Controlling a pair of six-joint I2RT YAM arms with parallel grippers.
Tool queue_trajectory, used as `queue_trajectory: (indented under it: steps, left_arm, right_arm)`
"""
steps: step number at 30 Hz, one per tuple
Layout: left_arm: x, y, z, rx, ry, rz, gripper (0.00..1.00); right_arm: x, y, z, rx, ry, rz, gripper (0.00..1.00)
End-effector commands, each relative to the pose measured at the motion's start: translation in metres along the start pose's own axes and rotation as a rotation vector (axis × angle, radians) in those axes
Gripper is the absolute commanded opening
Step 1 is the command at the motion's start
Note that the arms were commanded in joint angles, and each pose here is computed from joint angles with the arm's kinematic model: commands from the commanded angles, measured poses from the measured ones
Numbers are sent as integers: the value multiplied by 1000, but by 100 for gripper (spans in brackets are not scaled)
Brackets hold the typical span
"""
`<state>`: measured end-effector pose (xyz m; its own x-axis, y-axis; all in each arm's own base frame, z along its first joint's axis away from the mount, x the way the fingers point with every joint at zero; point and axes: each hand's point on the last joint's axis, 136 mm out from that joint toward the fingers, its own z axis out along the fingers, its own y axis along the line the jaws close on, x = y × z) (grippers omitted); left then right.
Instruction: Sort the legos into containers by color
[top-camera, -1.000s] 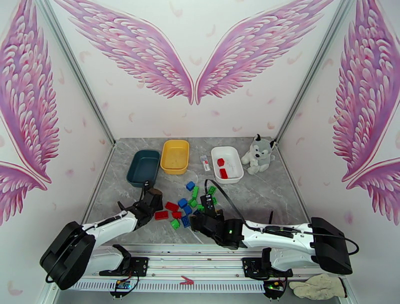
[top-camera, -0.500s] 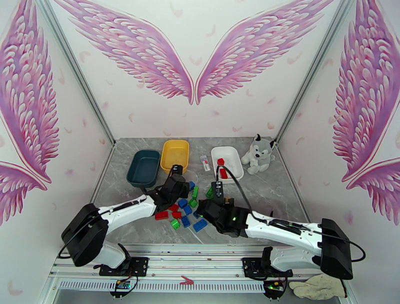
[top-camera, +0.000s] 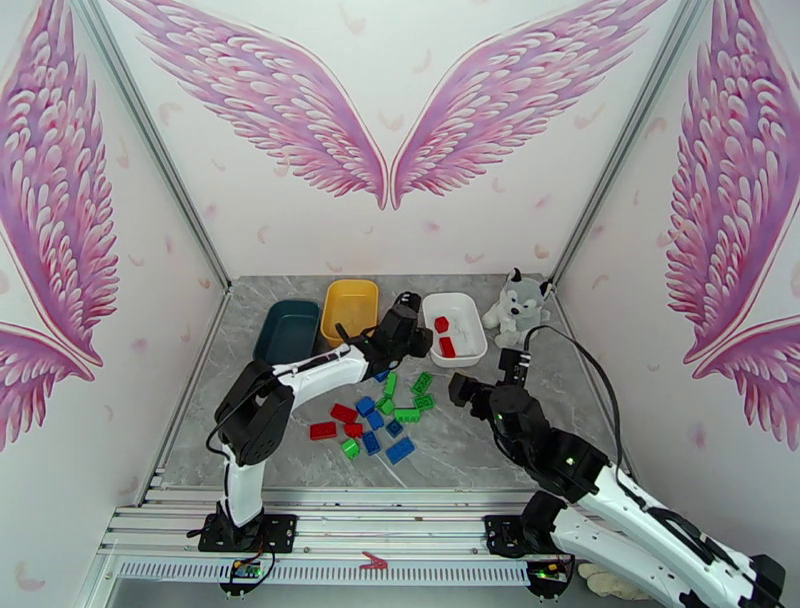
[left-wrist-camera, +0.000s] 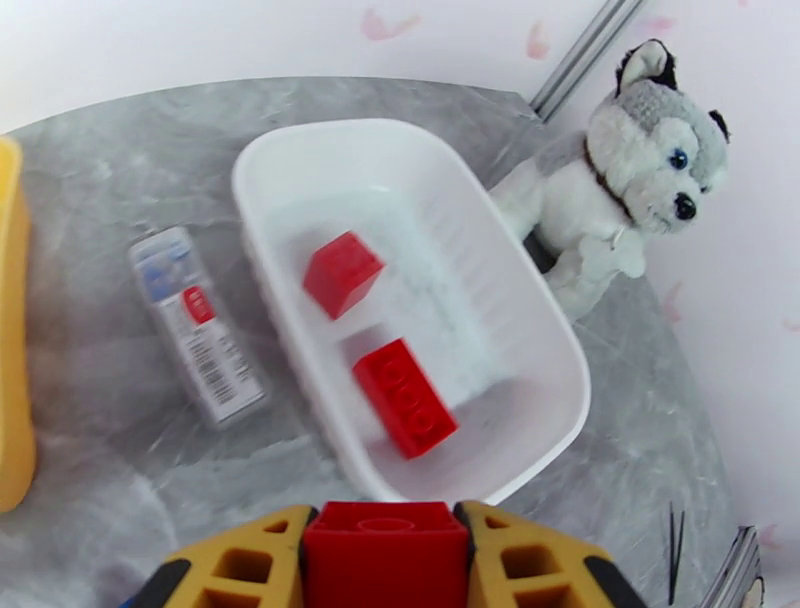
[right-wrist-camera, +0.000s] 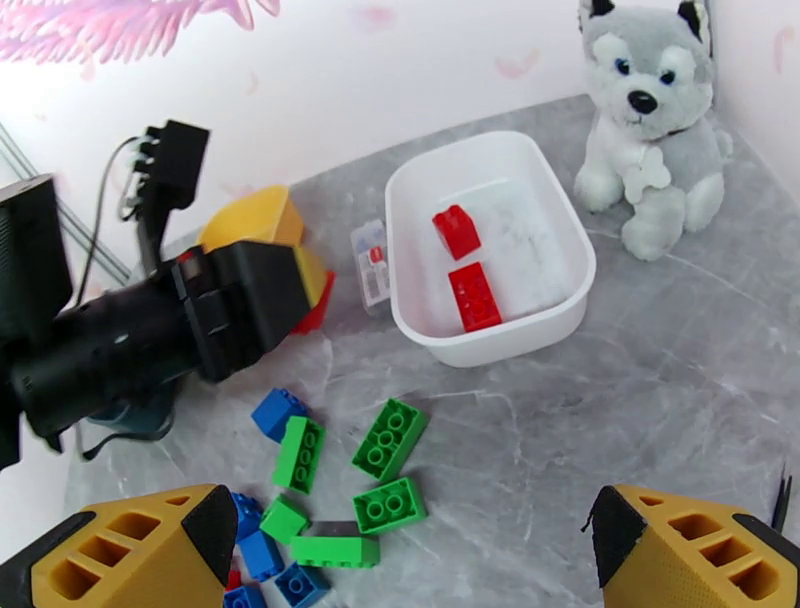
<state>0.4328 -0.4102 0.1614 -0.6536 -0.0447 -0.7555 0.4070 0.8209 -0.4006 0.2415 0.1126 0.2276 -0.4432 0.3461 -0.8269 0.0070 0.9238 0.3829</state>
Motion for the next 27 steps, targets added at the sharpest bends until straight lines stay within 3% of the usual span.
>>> queue_trajectory:
  steps: [1,7,10,12,20,24,27]
  left_arm:
    - [-19,-22,20,104,3,-32,24]
    - [-36,-44,57,179,7,-40,45]
    - [-39,-48,58,197,2,-50,65]
    - [-41,-48,50,194,-15,-46,72]
    - [-34,-33,-29,76,-111,23,73]
    - [-16,-8,-67,-28,-131,40,73]
    - [14,30,-94,-141,-115,33,73]
  right_arm:
    - [19,-13,2,34,60,-49,100]
    - [27,-14,9,54,88,-52,99]
    - [29,-17,9,64,95,-58,99]
    - [30,-18,9,66,100,-67,99]
    - [43,-22,7,54,136,-88,99]
    - [56,-10,13,-16,179,-103,92]
    - [70,7,22,-81,240,-119,84]
